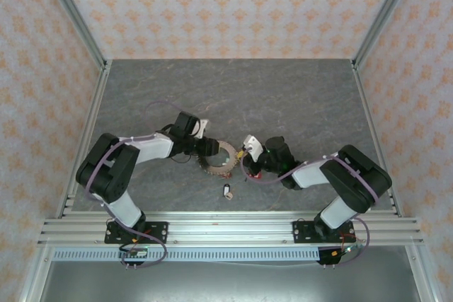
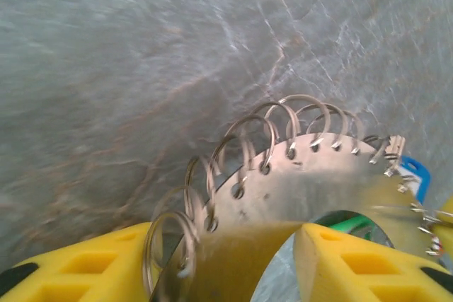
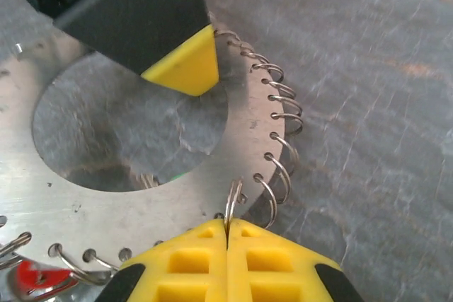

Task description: Put the keys on the keyring

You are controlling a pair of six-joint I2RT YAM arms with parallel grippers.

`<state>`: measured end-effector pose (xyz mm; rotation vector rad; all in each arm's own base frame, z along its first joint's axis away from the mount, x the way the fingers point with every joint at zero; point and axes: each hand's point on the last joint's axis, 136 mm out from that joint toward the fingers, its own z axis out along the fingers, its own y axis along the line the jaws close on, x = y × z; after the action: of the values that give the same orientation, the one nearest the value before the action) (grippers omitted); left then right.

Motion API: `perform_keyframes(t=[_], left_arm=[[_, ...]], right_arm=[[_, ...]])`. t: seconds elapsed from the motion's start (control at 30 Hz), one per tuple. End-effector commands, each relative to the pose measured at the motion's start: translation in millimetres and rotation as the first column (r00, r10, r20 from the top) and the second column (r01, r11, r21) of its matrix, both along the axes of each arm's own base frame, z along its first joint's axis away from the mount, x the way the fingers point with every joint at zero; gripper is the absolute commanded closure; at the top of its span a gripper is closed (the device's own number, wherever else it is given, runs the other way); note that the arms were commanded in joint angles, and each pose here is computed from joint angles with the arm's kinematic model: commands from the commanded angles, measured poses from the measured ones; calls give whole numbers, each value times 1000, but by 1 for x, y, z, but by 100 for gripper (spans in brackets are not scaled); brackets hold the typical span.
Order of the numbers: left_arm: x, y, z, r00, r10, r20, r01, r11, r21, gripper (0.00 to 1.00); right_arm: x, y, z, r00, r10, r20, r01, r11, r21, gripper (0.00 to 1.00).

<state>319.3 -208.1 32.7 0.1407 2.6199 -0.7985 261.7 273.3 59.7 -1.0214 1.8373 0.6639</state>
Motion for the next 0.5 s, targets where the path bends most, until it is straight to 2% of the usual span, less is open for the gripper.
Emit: perform_keyframes(t=[0.0, 0.07, 0.13, 0.17, 0.37, 0.47], left_arm=[[23, 25, 26, 979, 146, 144, -147, 989, -3, 37], [22, 34, 39, 962, 183, 201, -183, 983, -15, 18], [19, 39, 51, 949, 198, 247, -199, 980, -22, 14], [18, 42, 56, 942, 207, 263, -209, 978, -22, 5], [15, 41, 95, 888, 202, 414, -170, 979, -113, 7], [10, 35, 117, 845, 145, 515, -90, 987, -130, 9]], right_arm=[[3, 17, 54, 991, 63, 119, -81, 985, 150, 100], [2, 15, 61, 989, 76, 128, -96, 982, 160, 100], [0, 15, 67, 986, 94, 136, -117, 978, 172, 100], [-1, 15, 70, 985, 102, 142, -126, 976, 176, 100], [-14, 22, 89, 969, 186, 165, -217, 957, 192, 100], [-16, 22, 95, 964, 200, 175, -233, 953, 195, 100]])
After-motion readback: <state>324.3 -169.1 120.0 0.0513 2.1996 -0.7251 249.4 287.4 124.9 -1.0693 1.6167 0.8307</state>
